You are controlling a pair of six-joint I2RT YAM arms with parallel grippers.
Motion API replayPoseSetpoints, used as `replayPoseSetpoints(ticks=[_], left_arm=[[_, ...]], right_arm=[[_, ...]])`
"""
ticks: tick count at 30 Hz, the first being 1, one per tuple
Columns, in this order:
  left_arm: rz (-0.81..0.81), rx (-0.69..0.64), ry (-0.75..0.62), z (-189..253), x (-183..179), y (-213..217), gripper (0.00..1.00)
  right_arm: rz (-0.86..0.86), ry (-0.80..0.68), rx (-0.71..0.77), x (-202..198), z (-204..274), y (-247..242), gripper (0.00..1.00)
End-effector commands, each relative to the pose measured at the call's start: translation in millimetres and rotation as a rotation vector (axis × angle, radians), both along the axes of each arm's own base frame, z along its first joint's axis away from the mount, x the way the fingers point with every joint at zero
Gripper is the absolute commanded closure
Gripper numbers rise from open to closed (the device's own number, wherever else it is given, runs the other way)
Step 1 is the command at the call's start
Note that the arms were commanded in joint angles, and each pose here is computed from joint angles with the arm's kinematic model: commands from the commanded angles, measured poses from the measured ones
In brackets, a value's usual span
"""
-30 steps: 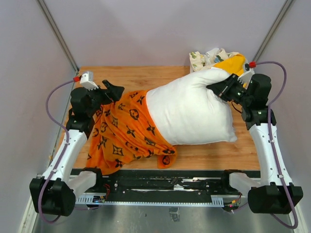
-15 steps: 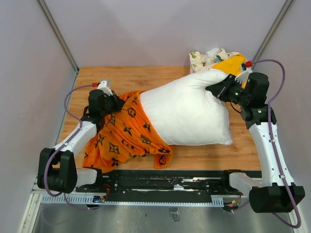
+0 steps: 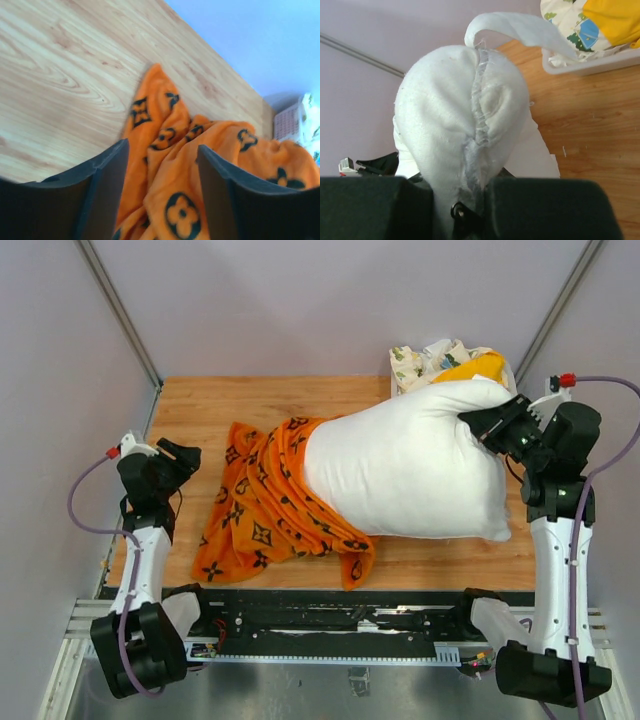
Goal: Remove the pillowcase from the pillow
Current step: Remove the pillow from the pillowcase.
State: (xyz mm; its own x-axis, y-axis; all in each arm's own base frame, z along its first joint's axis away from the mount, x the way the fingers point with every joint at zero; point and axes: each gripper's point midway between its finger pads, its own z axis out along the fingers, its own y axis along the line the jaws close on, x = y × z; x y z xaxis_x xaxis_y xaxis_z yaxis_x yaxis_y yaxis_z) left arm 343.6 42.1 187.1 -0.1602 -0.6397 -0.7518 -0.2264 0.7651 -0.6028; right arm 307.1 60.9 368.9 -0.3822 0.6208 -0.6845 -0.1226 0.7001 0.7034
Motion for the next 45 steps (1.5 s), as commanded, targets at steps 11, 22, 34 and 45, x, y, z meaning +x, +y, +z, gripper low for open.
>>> replayPoseSetpoints(ticks=[11,22,34,45], left_arm=[[-0.494,0.185,-0.136,107.9,-15.7,-117.4,0.06],[-0.692,0.084,0.096,-18.7,9.0,-207.6,0.07],[-0.460,-0.014,0.180,-82.4,39.9,-145.0,1.00],[-0.011,-0.089,-0.049,13.0,2.1,29.3,0.96]], right_arm=[[-0.637,0.010,0.072,-5.1,8.0,-97.3,0.99],[-0.657,0.017,0.064,-1.2,4.1,-101.7,0.99],[-0.719,-0.037,-0.013,-21.7,15.5,-114.2,0.99],[-0.572,-0.020,0.037,-1.8,8.6,-89.2,0.99]])
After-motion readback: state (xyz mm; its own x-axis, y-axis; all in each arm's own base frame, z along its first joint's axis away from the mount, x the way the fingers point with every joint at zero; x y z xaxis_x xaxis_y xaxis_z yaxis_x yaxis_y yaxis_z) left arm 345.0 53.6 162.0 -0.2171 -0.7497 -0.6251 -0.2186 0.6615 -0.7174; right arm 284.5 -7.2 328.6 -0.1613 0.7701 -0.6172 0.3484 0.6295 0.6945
